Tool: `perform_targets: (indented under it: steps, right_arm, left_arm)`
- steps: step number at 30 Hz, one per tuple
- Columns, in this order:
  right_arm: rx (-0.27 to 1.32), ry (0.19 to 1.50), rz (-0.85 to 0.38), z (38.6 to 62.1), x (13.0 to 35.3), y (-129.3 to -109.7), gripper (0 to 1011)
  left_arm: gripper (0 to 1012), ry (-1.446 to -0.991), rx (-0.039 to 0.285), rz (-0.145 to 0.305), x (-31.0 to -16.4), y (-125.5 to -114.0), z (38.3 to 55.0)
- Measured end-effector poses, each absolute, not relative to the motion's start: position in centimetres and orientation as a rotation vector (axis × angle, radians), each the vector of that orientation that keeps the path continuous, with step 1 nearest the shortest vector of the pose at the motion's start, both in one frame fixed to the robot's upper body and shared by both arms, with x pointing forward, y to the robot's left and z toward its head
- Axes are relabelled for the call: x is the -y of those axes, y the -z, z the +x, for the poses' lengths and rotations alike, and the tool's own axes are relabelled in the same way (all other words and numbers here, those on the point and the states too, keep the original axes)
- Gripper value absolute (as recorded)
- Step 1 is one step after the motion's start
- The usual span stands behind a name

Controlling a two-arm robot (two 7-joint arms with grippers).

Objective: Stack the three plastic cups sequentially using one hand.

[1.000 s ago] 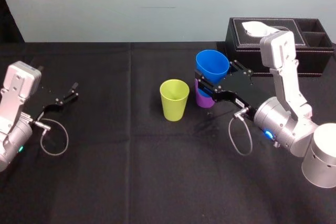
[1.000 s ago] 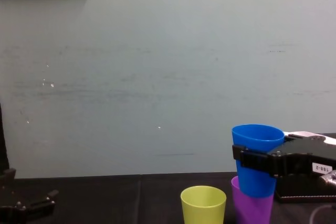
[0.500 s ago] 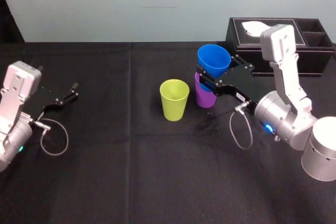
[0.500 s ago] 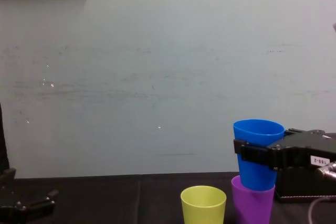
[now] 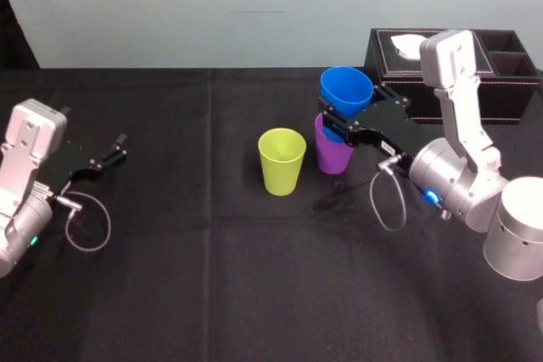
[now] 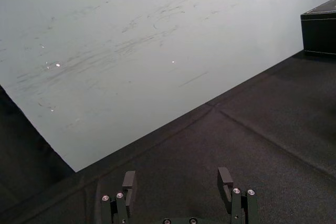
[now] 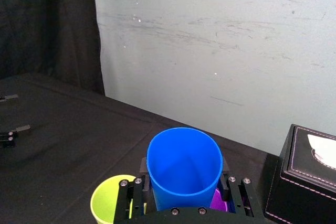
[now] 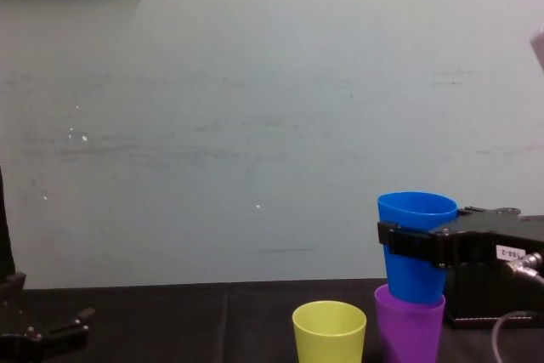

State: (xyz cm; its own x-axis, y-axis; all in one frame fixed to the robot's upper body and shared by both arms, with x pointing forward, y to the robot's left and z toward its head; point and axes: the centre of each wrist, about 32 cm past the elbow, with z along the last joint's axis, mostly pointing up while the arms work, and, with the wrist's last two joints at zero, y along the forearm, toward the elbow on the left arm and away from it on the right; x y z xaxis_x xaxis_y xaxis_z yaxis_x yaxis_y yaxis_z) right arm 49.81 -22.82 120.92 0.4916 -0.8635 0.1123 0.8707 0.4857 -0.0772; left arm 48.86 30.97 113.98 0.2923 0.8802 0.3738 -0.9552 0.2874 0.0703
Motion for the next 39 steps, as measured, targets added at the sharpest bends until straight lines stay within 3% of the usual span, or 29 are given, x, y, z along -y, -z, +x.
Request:
perform_targets:
  steps: [39]
  right_arm:
    - [0.048, 1.101, -0.135, 51.7, 22.6, -121.1, 723]
  left_arm:
    - [1011, -1.248, 0.285, 0.305, -31.0, -114.0, 48.9]
